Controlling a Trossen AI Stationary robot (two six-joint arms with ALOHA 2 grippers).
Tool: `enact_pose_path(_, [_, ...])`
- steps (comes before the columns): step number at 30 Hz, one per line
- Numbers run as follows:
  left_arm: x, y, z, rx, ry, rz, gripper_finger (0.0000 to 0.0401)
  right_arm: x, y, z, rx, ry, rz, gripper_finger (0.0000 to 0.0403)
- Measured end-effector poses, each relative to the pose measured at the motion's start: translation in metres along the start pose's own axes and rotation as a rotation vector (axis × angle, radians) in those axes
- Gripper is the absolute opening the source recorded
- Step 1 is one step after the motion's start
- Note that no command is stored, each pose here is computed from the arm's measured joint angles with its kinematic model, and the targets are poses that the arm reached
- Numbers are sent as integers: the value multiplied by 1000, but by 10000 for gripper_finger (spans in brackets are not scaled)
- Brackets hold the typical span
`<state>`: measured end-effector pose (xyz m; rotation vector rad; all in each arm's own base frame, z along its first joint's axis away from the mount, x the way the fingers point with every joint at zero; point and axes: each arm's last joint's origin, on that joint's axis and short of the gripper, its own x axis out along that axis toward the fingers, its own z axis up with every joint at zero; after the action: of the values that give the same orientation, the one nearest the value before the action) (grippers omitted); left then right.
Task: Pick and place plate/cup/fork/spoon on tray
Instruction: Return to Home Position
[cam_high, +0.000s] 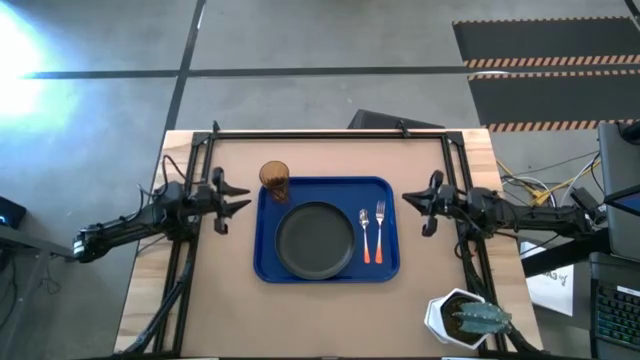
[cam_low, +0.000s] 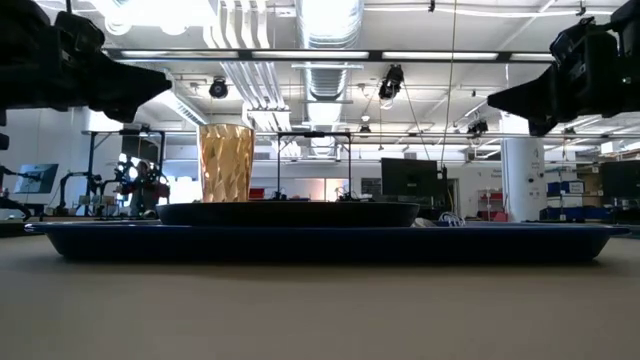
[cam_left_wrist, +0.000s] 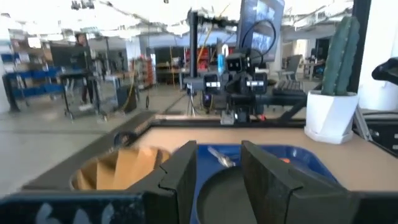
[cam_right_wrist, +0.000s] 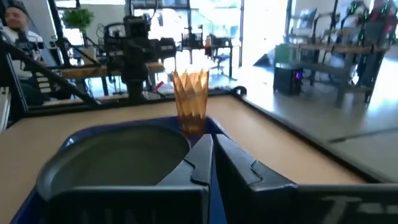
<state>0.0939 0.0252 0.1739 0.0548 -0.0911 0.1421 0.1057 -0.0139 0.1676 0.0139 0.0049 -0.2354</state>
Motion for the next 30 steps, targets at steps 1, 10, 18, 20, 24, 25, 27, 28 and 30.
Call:
enact_pose_path(1, [0,0,-1,-14,15,0,107,0,0,-2,15,19,-5,9])
enact_pose_path(10, [2,0,-4,-61,49,9,107,0,-1,-4,28,37,-45,9])
enact_pose_path(18, [2,0,-3,-57,34,9,107,-1,7,-8,45,94,248,9])
enact_pose_path(20, [2,0,-3,-58,35,9,107,-2,9,-10,70,116,322,9])
enact_pose_path(24, [2,0,-4,-60,46,9,107,-1,8,-10,61,121,269,9])
enact_pose_path(25, [2,0,-4,-60,47,9,107,-1,7,-11,56,122,241,9])
enact_pose_path(27, [2,0,-5,-62,58,9,107,-1,5,-12,53,128,184,9])
enact_pose_path(28, [2,0,-6,-63,69,9,107,-1,5,-12,55,132,162,9])
enact_pose_path(30, [2,0,-8,-66,84,9,107,-1,4,-12,56,135,154,9])
